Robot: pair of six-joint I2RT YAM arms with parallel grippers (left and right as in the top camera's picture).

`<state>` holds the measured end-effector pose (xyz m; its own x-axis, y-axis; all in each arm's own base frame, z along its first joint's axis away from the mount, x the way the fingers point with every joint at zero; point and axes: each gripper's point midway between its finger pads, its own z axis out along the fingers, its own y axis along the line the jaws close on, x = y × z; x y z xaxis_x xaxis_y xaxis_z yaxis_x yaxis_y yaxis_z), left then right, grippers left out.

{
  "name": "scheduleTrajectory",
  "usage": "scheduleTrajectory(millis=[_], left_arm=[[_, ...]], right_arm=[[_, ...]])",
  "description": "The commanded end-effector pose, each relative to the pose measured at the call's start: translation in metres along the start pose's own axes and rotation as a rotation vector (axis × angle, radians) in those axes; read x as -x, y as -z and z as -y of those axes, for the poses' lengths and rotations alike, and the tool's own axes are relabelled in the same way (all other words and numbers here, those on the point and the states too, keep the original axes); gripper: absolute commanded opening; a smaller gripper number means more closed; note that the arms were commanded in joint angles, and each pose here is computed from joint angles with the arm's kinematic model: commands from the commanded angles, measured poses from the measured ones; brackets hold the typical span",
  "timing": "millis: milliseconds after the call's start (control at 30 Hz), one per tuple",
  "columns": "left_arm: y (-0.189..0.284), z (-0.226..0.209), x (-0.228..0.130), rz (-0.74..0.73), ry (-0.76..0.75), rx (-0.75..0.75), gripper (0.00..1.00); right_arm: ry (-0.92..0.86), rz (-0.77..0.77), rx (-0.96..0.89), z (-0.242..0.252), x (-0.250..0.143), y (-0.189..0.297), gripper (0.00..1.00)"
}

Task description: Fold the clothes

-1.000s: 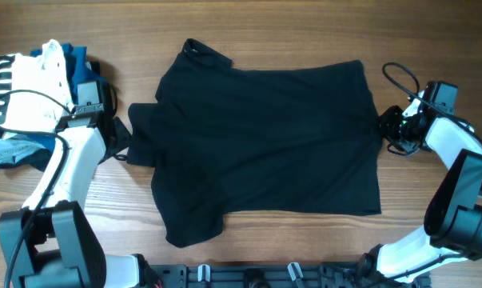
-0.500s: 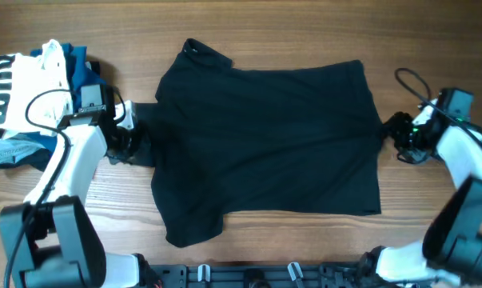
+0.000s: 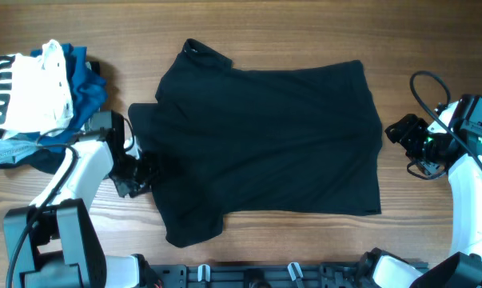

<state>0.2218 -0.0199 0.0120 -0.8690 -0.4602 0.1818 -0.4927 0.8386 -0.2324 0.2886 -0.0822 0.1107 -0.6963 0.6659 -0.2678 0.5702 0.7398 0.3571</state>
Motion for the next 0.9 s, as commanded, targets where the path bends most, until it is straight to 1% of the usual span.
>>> scheduleTrajectory(millis=[0,167,200,233,267,300,333,400,467,533,567,633,700,733,767,800,867], left_arm=[[-0.009,-0.007,-0.016,-0.039,0.086,0.012,0.43],[-0.012,-0.01,-0.021,-0.053,0.09,0.02,0.45],[-0.012,-0.01,-0.021,-0.052,0.089,0.019,0.42],[-0.012,-0.01,-0.02,-0.047,0.088,0.016,0.37],[-0.012,-0.009,-0.019,-0.043,0.086,0.014,0.29],[-0.012,-0.008,-0.017,-0.035,0.083,0.007,0.18],[-0.012,-0.005,-0.015,-0.029,0.079,-0.01,0.11],[-0.012,0.008,-0.01,-0.019,0.068,-0.076,0.04],[-0.01,0.023,-0.005,-0.011,0.049,-0.162,0.04],[-0.006,0.031,0.002,0.012,0.037,-0.196,0.04],[-0.005,0.032,0.006,0.026,0.032,-0.198,0.04],[-0.004,0.034,0.01,0.04,0.026,-0.204,0.04],[-0.004,0.033,0.01,0.04,0.026,-0.2,0.04],[-0.004,0.033,0.01,0.042,0.026,-0.196,0.05],[-0.004,0.032,0.01,0.044,0.026,-0.192,0.05],[-0.004,0.031,0.01,0.045,0.026,-0.189,0.05],[-0.004,0.03,0.011,0.048,0.027,-0.182,0.06]], right_arm=[[-0.015,-0.012,0.013,-0.002,-0.003,-0.002,0.79],[-0.015,-0.013,0.012,-0.002,-0.003,-0.002,0.8],[-0.017,-0.017,0.011,-0.001,-0.004,-0.002,0.81],[-0.018,-0.022,0.009,-0.001,-0.005,-0.002,0.81],[-0.02,-0.027,0.007,0.0,-0.007,-0.002,0.82],[-0.023,-0.036,0.004,0.001,-0.009,-0.003,0.82],[-0.024,-0.044,0.001,0.002,-0.011,-0.004,0.82],[-0.033,-0.068,-0.007,0.006,-0.018,-0.01,0.82],[-0.081,-0.119,-0.025,0.013,-0.032,-0.02,0.82],[-0.116,-0.175,-0.045,0.022,-0.048,-0.031,0.82],[-0.127,-0.202,-0.054,0.026,-0.056,-0.036,0.79],[-0.153,-0.258,-0.071,0.034,-0.073,-0.046,0.68],[-0.188,-0.316,-0.097,0.042,-0.09,-0.055,0.67],[-0.199,-0.337,-0.106,0.045,-0.097,-0.058,0.69],[-0.21,-0.362,-0.117,0.049,-0.104,-0.061,0.77],[-0.213,-0.374,-0.121,0.051,-0.108,-0.063,0.82],[-0.225,-0.409,-0.136,0.055,-0.119,-0.066,0.84]])
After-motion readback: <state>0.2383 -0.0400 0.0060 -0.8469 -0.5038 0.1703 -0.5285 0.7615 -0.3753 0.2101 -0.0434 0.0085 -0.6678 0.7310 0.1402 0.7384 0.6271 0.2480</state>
